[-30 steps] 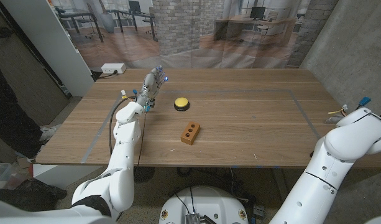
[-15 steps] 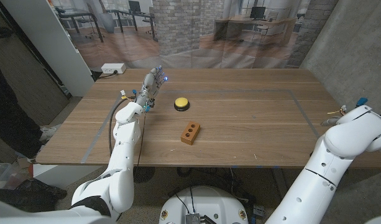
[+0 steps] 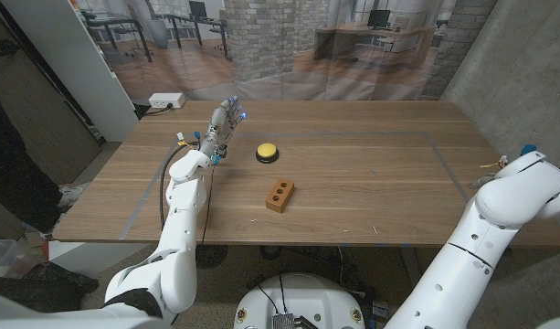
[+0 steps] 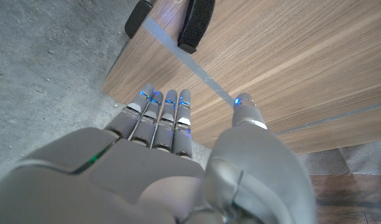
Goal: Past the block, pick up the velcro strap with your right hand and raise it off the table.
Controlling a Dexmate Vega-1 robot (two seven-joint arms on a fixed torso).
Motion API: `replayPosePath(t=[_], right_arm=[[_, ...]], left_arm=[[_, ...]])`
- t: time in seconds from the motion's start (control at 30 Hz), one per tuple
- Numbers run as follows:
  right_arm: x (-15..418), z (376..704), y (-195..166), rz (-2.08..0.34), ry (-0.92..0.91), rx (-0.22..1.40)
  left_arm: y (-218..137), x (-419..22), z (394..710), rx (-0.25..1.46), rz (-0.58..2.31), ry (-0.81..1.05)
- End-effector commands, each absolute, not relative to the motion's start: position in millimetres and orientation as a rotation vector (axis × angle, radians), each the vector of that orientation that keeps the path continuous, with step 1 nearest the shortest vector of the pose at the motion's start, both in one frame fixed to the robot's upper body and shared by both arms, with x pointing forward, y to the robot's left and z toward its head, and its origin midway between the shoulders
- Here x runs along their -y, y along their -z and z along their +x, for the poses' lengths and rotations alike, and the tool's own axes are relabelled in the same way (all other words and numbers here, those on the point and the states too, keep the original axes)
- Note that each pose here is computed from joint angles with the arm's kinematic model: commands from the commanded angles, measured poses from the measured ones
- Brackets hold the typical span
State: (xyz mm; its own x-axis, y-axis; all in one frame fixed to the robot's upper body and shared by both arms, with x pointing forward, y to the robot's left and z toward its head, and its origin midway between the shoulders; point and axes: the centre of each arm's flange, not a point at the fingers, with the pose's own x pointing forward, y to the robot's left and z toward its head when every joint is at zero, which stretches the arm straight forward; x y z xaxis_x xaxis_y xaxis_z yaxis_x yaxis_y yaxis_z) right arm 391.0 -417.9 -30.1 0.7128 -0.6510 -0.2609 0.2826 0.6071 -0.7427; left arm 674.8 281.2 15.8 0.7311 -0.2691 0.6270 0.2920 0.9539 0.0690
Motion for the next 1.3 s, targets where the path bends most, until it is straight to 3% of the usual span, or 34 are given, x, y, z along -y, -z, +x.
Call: replayPosePath(t=[0.03, 1.3], right_arm=[[419.3, 393.2, 32.4, -0.72, 0.545, -0.584], [417.5, 403.4, 39.0, -0.688, 0.465, -0.693]], left_arm=[[-17.3, -279.8, 673.6, 0.688, -0.031, 0.311], [-17.2, -280.9, 670.8, 0.692, -0.03, 0.31]])
